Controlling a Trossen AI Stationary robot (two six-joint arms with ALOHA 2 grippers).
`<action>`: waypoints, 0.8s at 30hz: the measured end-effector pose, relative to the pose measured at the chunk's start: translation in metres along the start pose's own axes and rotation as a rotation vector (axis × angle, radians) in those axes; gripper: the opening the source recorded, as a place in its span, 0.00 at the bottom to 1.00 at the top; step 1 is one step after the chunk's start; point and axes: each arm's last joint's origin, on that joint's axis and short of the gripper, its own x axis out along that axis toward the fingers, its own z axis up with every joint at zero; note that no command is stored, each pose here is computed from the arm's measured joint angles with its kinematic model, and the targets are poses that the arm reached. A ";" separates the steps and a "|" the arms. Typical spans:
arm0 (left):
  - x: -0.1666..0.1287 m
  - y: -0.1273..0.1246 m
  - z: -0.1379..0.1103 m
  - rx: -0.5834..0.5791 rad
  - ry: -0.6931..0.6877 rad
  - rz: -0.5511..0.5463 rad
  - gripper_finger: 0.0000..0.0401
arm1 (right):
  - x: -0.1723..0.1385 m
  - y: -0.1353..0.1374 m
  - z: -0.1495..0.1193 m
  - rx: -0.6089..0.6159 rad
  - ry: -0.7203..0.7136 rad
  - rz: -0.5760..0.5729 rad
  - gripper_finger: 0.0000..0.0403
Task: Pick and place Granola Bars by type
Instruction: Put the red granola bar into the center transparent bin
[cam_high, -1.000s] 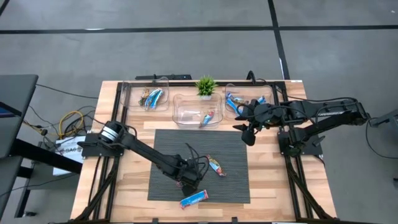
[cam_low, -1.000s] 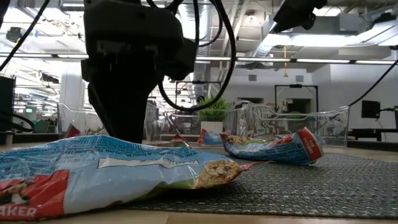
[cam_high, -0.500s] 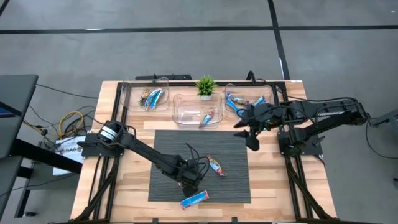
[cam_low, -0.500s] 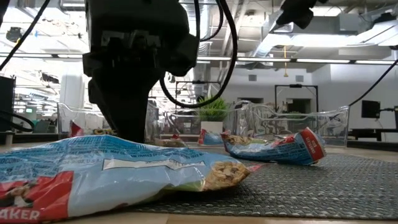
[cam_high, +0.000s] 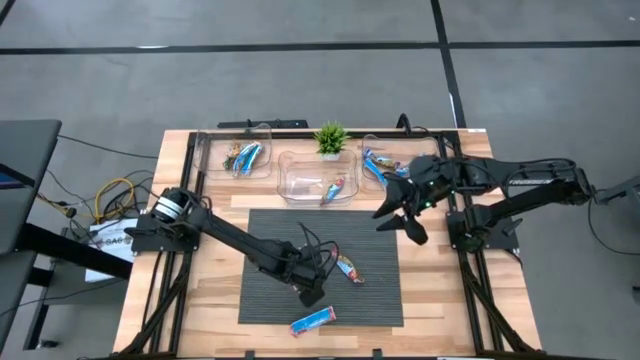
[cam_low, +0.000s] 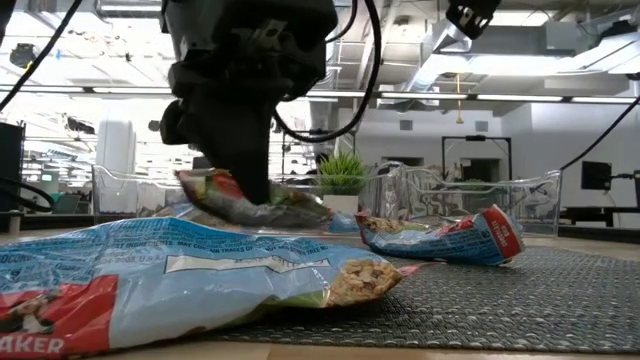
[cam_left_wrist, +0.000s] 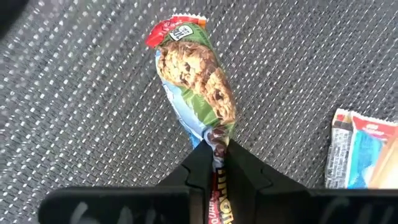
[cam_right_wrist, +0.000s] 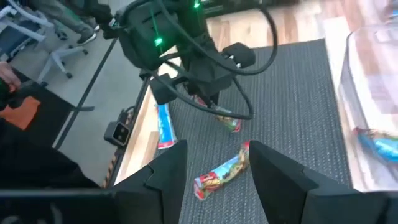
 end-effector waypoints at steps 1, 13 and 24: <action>-0.001 0.001 0.002 -0.006 -0.006 -0.002 0.06 | 0.000 -0.001 0.001 0.001 -0.010 -0.006 0.41; -0.066 0.046 0.051 -0.086 -0.271 0.108 0.06 | -0.008 -0.025 0.009 0.016 -0.110 -0.347 0.41; -0.103 0.120 0.112 -0.156 -0.428 0.229 0.06 | -0.020 -0.048 0.011 0.130 -0.189 -0.697 0.41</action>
